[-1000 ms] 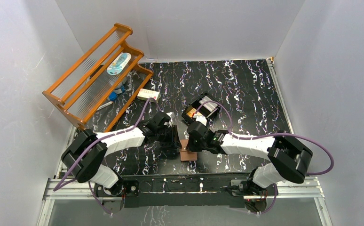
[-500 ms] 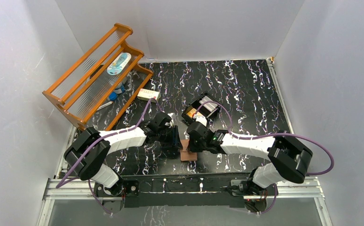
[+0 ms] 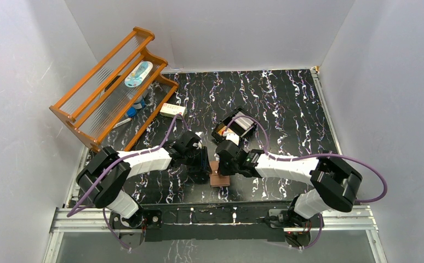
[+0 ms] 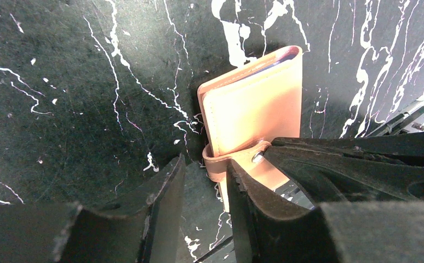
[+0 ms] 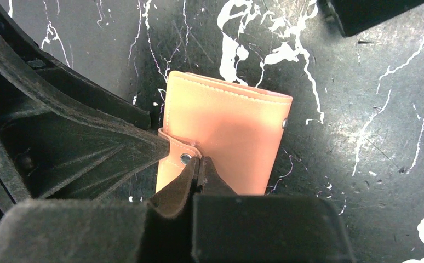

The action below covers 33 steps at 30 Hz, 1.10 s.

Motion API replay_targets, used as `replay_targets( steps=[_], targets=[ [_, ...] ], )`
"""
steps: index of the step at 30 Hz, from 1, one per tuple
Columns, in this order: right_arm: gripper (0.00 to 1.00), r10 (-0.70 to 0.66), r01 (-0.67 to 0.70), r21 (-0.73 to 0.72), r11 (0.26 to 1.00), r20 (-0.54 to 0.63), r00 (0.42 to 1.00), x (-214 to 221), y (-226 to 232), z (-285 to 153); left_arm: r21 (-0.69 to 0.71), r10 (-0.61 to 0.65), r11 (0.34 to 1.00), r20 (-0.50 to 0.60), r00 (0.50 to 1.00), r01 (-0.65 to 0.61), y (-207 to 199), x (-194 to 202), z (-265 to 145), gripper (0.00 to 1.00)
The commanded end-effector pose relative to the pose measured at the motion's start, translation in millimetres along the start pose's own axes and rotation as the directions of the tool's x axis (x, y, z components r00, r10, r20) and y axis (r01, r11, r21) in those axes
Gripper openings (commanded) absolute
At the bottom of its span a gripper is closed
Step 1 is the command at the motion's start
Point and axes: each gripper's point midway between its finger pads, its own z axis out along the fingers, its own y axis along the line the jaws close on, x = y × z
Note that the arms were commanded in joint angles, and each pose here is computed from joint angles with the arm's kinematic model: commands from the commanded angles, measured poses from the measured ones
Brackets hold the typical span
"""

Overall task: Put the credit cards into the card holder
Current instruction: Close the card holder at the center of the board.

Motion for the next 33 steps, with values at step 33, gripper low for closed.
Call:
replay_targets(
  steps=[33],
  targets=[
    [0.0, 0.007, -0.008, 0.042, 0.999, 0.006, 1.0, -6.8, -3.1, 4.0, 0.019, 0.03, 0.999, -0.014, 0.999, -0.029, -8.0, -2.7, 3.1, 0.38]
  ],
)
